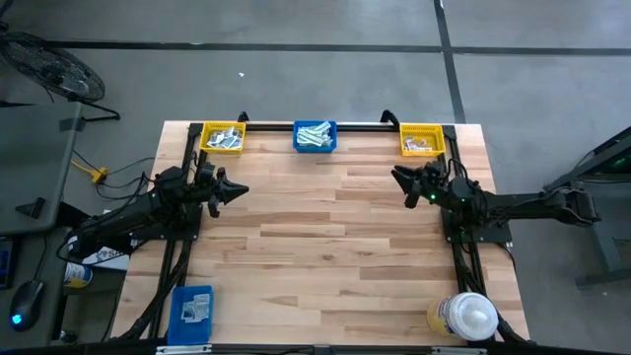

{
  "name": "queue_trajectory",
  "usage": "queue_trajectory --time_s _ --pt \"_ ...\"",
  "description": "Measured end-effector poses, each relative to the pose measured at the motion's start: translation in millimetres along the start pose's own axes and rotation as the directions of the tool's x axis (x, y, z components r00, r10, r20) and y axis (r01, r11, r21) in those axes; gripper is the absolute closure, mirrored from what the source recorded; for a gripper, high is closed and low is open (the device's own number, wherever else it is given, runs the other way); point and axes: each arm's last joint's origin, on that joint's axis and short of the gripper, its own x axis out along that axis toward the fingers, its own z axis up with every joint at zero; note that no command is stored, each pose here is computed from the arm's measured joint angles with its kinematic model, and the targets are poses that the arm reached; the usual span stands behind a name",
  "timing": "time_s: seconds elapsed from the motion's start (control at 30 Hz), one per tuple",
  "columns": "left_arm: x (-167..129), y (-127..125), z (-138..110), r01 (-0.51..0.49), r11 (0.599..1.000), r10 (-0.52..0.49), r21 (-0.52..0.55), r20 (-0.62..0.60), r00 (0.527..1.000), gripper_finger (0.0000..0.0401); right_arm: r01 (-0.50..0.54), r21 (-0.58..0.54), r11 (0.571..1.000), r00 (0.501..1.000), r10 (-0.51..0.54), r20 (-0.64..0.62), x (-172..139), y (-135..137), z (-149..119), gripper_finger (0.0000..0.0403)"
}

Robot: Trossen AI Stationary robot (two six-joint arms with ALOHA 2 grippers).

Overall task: Pick & Place First Aid Supplies
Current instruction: Return to Home Position

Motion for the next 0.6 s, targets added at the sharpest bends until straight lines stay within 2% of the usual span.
queue_trajectory --time_s 0.6 --pt "0.0 -0.1 0.1 0.001 1.000 -0.001 0.000 0.000 1.000 0.0400 -0.021 0.000 1.000 1.000 0.021 -0.013 0.0 0.6 -0.4 0.0257"
